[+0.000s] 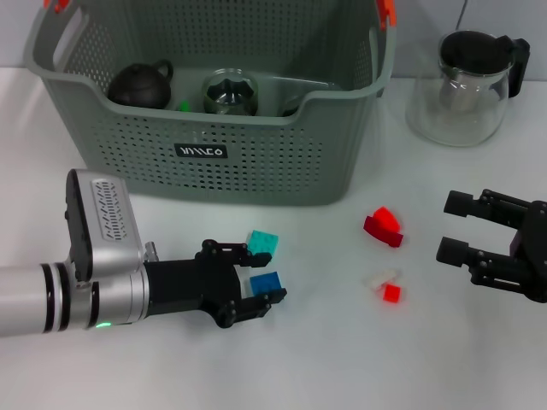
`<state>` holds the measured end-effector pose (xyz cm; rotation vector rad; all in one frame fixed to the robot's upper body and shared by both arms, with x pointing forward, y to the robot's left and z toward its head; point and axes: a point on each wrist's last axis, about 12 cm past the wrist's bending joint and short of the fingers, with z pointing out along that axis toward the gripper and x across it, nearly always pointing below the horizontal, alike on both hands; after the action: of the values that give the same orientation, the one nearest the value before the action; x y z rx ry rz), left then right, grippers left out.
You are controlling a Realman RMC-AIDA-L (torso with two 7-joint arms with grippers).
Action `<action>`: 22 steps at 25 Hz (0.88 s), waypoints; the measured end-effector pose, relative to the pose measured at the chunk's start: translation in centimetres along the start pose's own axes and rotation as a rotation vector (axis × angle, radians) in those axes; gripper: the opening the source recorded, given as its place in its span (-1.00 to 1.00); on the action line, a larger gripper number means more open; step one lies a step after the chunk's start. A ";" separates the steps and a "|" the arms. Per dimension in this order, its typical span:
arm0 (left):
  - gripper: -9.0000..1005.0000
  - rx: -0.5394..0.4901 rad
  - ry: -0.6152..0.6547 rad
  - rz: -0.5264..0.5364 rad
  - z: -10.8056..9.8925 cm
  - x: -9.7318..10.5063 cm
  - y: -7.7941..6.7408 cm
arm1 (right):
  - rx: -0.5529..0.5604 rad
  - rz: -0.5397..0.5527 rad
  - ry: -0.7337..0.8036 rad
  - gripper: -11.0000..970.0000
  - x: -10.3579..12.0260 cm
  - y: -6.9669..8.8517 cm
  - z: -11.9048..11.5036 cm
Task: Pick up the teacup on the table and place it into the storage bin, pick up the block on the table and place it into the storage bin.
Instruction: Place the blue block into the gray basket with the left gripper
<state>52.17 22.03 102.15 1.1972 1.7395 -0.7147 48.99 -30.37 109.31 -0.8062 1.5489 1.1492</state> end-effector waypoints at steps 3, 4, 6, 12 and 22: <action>0.07 -0.004 0.012 0.000 0.1 0.2 0.0 | -0.001 -0.001 0.000 0.64 0.0 0.0 0.0; 0.07 -0.012 0.026 0.000 0.1 0.4 0.0 | -0.001 -0.002 0.000 0.64 0.0 0.0 0.0; 0.07 -0.018 0.036 0.001 0.2 0.5 0.1 | -0.002 -0.003 0.000 0.64 -0.1 -0.1 0.1; 0.07 -0.020 0.051 0.000 0.5 0.6 0.1 | -0.004 -0.004 0.000 0.64 -0.1 -0.1 0.1; 0.05 -0.019 0.061 0.004 0.7 0.7 0.0 | -0.002 -0.002 0.000 0.64 -0.1 0.0 0.1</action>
<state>52.27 21.74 101.20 1.2204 1.7897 -0.6642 49.05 -30.33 109.35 -0.8089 1.5468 1.1487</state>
